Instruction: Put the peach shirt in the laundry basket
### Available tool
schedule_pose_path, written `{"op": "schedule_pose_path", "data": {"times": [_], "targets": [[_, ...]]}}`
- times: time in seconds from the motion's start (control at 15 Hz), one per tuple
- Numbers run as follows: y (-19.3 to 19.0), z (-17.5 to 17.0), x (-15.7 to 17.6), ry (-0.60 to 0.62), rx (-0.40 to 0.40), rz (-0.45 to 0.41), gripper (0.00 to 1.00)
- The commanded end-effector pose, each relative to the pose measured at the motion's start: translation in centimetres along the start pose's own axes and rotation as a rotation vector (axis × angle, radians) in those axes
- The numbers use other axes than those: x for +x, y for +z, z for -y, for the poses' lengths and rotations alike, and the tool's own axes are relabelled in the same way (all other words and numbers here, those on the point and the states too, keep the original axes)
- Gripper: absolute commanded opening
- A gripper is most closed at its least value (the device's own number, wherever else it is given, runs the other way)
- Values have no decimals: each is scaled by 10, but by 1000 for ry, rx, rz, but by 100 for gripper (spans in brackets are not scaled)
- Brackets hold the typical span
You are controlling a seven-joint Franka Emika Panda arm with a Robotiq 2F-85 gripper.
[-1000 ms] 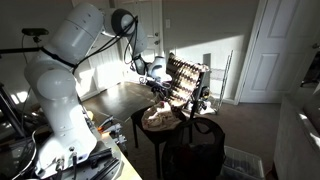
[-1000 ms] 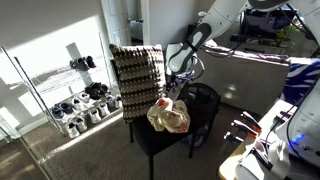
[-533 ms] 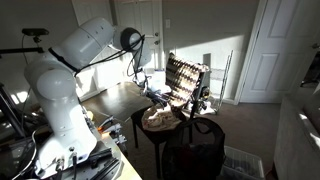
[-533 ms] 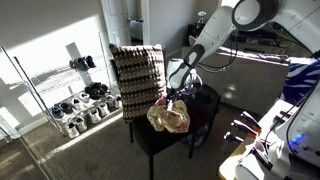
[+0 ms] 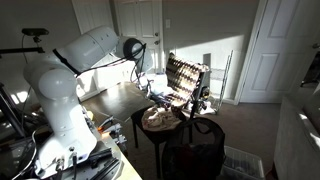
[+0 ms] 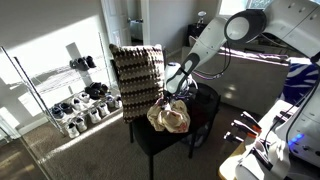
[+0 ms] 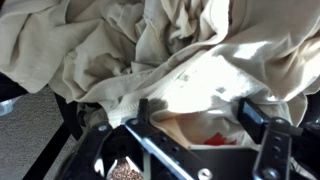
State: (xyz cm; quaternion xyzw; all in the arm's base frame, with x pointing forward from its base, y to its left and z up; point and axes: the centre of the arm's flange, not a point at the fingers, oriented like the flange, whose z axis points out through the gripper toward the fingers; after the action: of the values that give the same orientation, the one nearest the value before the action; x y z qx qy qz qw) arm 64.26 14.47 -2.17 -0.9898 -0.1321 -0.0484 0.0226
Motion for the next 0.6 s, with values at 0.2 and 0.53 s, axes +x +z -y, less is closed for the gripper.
{"op": "schedule_pose_path", "data": {"times": [0.2,0.53], "targets": [[7,-3,12,-84,-2,-29,39],[-7,-3,9,-100,23,-37,8]]}}
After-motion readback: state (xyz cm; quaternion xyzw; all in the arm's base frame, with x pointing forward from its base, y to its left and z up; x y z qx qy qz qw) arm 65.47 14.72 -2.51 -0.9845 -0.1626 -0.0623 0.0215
